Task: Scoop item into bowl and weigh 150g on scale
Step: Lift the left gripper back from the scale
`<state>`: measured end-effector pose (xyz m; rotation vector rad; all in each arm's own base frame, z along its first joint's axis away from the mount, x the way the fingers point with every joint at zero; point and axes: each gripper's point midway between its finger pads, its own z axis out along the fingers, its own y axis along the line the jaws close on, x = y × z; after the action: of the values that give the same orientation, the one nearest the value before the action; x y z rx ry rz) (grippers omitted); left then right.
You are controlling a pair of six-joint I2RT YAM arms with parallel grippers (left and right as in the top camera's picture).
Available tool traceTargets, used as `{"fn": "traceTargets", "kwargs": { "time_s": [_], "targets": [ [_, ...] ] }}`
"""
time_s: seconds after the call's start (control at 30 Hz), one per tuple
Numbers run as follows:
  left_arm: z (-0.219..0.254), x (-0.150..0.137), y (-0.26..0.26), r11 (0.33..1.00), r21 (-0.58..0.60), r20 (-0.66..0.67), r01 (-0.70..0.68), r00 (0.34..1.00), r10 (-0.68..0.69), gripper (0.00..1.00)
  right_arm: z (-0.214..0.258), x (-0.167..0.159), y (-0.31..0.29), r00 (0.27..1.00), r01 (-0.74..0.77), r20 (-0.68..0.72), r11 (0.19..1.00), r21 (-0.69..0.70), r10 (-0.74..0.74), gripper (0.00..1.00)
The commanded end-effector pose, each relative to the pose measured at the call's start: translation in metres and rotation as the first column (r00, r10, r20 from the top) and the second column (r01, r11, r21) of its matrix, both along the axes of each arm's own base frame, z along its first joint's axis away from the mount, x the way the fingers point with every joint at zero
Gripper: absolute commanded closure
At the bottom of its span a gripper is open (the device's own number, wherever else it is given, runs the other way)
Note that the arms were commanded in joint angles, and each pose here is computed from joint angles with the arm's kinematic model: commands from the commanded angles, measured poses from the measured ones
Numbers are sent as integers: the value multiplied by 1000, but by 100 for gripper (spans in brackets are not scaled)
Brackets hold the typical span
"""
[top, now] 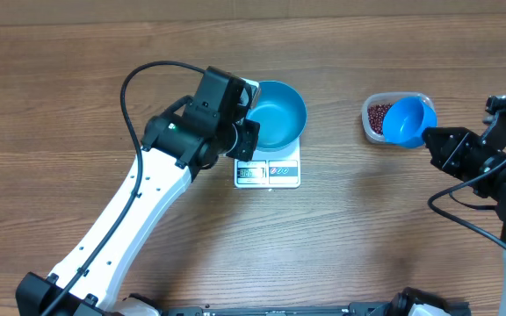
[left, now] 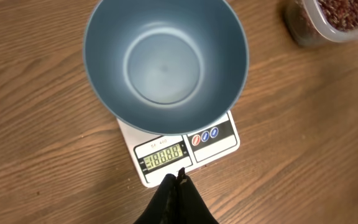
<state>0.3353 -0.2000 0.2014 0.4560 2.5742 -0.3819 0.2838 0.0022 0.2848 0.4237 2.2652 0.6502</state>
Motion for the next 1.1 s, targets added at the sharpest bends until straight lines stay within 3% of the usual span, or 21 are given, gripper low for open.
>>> {"fn": "traceTargets", "kwargs": {
  "time_s": [0.0, 0.23, 0.7, 1.07],
  "targets": [
    [11, -7, -10, 989, -14, 32, 147, 989, -147, 96, 9, 1, 1, 1000, -5, 29, 1000, 1, 5, 96],
    [4, -17, -6, 987, 2, -15, 160, 987, -160, 95, 8, 1, 1, 1000, -5, 27, 1000, 1, 4, 96],
    [6, -29, 12, 984, 39, 18, 175, 984, -176, 95, 11, 3, 0, 999, -6, 41, 1000, -7, 7, 96],
    [34, -57, 33, 990, -103, 259, 100, 963, -70, 95, 10, 2, 1, 999, -7, 35, 1000, -4, 7, 96]
  ]
}}
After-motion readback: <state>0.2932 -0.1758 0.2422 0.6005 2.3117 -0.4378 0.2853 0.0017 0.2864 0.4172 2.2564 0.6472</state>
